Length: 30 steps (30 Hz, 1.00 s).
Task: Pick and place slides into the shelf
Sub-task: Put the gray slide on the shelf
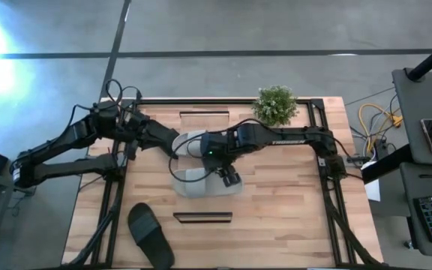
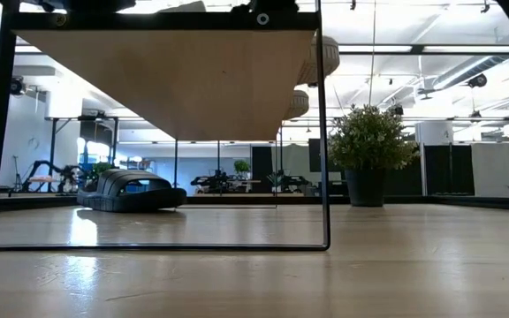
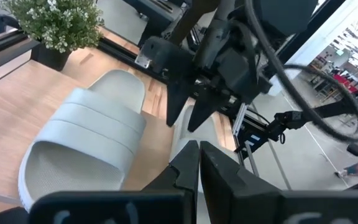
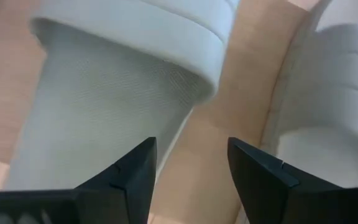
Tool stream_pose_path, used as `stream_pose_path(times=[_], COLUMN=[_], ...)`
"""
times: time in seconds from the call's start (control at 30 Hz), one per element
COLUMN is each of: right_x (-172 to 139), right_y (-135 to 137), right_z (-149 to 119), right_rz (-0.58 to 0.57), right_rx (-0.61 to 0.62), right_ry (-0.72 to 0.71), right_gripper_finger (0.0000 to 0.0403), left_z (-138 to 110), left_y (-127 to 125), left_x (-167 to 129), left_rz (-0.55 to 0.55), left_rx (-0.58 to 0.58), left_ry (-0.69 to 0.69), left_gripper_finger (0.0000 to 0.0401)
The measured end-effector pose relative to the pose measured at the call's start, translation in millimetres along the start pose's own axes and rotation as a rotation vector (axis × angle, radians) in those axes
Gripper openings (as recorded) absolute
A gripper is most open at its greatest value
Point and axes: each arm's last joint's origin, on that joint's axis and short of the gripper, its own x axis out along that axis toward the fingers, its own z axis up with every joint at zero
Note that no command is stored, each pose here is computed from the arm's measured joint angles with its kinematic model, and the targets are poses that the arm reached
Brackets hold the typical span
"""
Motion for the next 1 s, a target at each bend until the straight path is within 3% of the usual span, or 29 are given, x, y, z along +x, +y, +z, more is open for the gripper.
stream_pose_path(times=[0.23,0.47,0.7,1.0], right_x=[-39,-61,-41,-35], right_y=[4,10,22,40], right_z=[-10,-22,-17,-13], right_rz=[-0.038,-0.039,0.083,0.099], right_rx=[0.208,0.542,0.62,0.736], right_ry=[-0.01,0.008,0.036,0.057], right_gripper_finger=[0.0173,0.0108,0.002,0.0011], left_z=[-1,-12,-22,-43], left_y=[-2,-16,-31,-49], left_x=[0,-6,7,32], left_rz=[-0.019,-0.079,-0.122,-0.165], left_rx=[-0.003,-0.065,-0.066,-0.03], left_ry=[0.012,0.071,0.157,0.361], left_gripper_finger=[0.0,0.0,0.0,0.0])
